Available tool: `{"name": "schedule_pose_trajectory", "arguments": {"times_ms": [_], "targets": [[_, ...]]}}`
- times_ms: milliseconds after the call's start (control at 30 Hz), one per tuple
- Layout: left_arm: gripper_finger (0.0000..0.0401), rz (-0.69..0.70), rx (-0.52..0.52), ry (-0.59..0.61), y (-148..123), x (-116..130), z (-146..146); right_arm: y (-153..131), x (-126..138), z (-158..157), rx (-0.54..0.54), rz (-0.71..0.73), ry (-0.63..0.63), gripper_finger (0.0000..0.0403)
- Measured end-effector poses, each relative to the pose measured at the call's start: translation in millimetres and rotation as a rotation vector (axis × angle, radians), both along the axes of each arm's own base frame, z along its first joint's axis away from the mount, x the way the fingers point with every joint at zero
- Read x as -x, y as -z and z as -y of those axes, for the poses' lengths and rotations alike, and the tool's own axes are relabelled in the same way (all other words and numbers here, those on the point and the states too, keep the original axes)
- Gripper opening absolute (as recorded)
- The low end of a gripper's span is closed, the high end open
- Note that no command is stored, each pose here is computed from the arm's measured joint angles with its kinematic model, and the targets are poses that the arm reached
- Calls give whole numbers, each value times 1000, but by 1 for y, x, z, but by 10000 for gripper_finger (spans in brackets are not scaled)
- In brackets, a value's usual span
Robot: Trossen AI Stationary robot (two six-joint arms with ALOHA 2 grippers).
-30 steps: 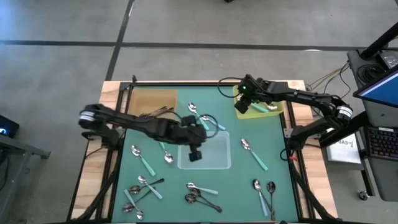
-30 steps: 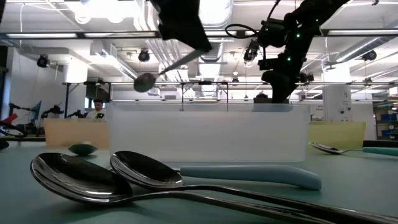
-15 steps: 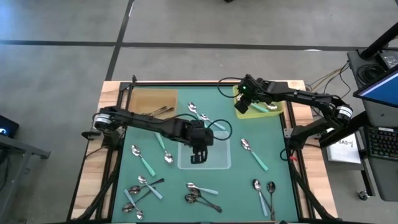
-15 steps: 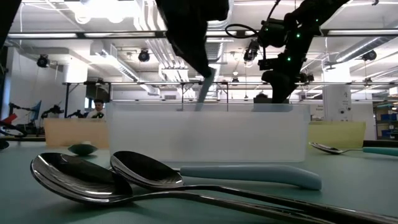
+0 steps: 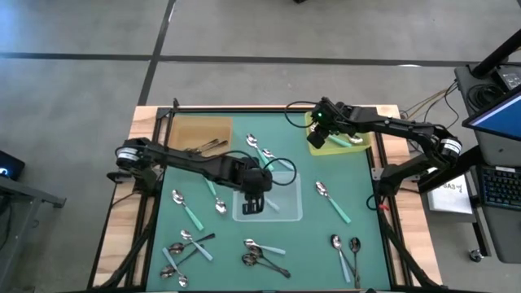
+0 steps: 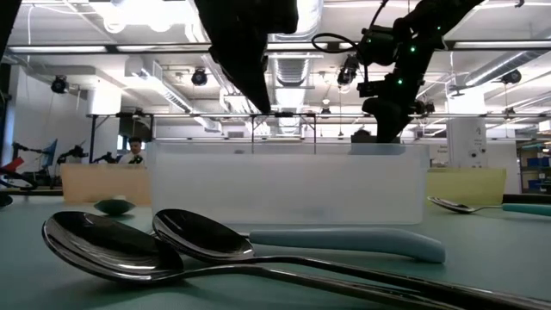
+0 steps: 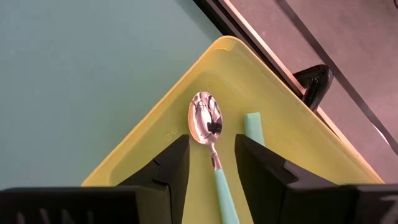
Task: Sort silverware by color (type)
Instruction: Put the light blue spoon into the yellow bin
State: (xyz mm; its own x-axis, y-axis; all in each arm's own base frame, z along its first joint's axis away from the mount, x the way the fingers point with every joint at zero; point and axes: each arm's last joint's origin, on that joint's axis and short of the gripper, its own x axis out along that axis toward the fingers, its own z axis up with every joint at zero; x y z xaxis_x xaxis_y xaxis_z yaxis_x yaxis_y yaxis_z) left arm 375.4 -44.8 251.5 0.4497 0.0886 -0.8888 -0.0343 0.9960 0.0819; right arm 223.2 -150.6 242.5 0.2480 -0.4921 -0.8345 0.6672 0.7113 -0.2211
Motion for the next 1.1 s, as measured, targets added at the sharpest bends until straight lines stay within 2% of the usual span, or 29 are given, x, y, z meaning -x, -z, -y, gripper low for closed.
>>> {"name": "schedule_pose_trajectory", "arguments": {"times_ms": [167,333,433,667,767,900,1000,1100], "targets": [[85,2,-11,13,0,0,0,0,0,0,0,0,0,121],[95,13,-13,-88,-6,21,-2,0,0,0,0,0,0,121],[99,48,35,-199,-1,46,-3,0,0,0,0,0,0,121],[106,91,191,-495,19,123,-10,0,0,0,0,0,0,121],[106,102,257,-650,32,150,-15,0,0,0,0,0,0,121],[106,168,366,-909,52,170,-19,0,0,0,0,1,0,121],[106,176,423,-1004,66,176,-17,0,0,0,0,0,0,121],[106,144,428,-1073,76,181,-15,0,0,0,0,0,0,121]]}}
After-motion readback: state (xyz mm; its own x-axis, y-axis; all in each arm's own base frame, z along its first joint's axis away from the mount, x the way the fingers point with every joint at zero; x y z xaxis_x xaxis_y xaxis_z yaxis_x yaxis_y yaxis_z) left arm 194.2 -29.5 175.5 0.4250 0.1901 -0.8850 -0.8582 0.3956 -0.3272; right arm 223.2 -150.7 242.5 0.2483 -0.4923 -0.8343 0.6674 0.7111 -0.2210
